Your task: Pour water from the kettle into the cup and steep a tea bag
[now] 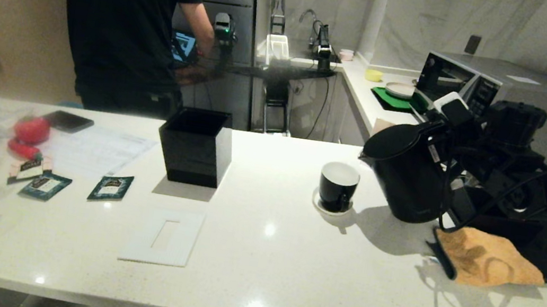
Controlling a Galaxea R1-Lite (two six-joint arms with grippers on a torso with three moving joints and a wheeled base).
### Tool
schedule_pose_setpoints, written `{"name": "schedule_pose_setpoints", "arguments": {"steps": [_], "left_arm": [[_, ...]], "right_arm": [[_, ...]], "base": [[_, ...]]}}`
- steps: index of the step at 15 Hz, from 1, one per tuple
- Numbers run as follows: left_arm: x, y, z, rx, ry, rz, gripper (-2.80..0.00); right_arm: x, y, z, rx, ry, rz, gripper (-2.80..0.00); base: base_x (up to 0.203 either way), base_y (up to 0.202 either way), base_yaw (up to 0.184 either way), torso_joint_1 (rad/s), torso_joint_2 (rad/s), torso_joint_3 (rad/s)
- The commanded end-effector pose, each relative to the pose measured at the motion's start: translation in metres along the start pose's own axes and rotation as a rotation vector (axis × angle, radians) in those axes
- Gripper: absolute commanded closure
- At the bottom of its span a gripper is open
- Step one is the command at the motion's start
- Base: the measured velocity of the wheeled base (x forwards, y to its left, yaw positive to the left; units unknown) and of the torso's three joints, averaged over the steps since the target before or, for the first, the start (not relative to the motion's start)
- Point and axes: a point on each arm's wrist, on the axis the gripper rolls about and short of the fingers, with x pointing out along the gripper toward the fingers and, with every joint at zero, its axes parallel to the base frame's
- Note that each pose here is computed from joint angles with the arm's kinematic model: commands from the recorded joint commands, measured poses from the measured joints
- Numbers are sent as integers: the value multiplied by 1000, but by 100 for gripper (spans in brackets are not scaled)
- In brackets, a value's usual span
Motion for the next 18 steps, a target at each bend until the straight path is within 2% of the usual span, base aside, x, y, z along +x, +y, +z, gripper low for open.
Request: {"name": "schedule_pose_setpoints", "arguments": {"steps": [1,11,18], "left_arm": [[0,0,0,-1,1,1,0],[0,0,0,-1,1,1,0],[0,0,0,-1,1,1,0]], "right_arm": [[1,0,0,-16,-2,-2,0],[8,9,3,-47,-4,-2,0],[7,13,6,-98,-13,4,0]], "base": [[0,0,0,0,0,0],[0,0,0,0,0,0],[0,0,0,0,0,0]]}}
